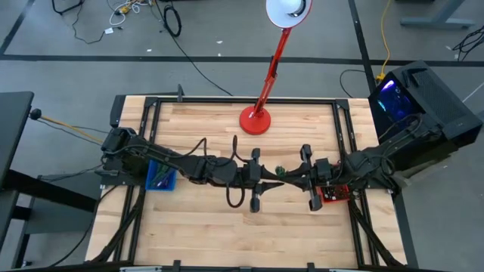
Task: Pick & Place USB Port
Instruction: Put the green and black charger cable into the blue bin
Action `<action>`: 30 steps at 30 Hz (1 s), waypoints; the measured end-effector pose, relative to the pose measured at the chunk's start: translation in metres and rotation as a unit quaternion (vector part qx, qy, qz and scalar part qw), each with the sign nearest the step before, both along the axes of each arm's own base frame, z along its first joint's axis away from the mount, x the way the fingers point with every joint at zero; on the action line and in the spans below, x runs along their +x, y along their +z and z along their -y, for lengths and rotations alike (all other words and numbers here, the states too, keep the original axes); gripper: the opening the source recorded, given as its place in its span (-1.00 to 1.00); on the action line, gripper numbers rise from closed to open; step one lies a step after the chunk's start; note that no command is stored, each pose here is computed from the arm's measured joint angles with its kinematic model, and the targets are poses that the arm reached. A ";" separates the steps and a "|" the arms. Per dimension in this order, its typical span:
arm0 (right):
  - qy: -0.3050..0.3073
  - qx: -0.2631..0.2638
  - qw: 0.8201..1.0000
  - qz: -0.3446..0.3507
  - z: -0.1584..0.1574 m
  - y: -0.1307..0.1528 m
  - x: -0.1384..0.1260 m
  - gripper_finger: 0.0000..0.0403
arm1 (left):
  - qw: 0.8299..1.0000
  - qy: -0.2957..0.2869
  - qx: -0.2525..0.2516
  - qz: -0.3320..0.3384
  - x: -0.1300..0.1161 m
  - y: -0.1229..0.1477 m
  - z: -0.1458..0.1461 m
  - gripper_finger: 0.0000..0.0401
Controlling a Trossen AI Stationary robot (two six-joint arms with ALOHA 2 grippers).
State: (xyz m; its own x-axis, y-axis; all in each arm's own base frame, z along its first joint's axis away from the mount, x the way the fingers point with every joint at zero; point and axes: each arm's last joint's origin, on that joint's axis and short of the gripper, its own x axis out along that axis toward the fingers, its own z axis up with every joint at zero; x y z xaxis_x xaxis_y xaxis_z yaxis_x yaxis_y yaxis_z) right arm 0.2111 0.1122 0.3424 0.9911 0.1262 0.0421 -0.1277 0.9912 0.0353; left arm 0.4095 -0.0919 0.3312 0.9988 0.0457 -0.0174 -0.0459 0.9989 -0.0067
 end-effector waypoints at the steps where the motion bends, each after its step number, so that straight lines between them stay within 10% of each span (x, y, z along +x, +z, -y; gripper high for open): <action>1: 0.000 0.000 1.000 0.000 0.000 0.000 0.000 -0.96 | 1.000 0.008 0.006 -0.003 0.000 0.000 0.000 -0.69; 12: 0.018 0.003 1.000 0.000 -0.002 0.000 0.000 -0.96 | 0.995 0.097 0.026 0.007 0.003 0.002 -0.022 -0.70; 30: -0.006 -0.015 1.000 -0.007 0.001 -0.002 -0.001 -0.96 | 0.993 -0.070 0.012 -0.090 -0.003 -0.017 0.008 -0.56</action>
State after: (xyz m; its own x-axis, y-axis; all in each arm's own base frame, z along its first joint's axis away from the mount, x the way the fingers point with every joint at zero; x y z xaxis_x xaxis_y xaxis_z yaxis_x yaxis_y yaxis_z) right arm 0.2105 0.1115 0.3402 0.9930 0.1156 0.0251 -0.1158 0.9932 0.0068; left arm 0.4063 -0.1001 0.3141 0.9761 -0.0908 -0.1975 0.0951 0.9954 0.0124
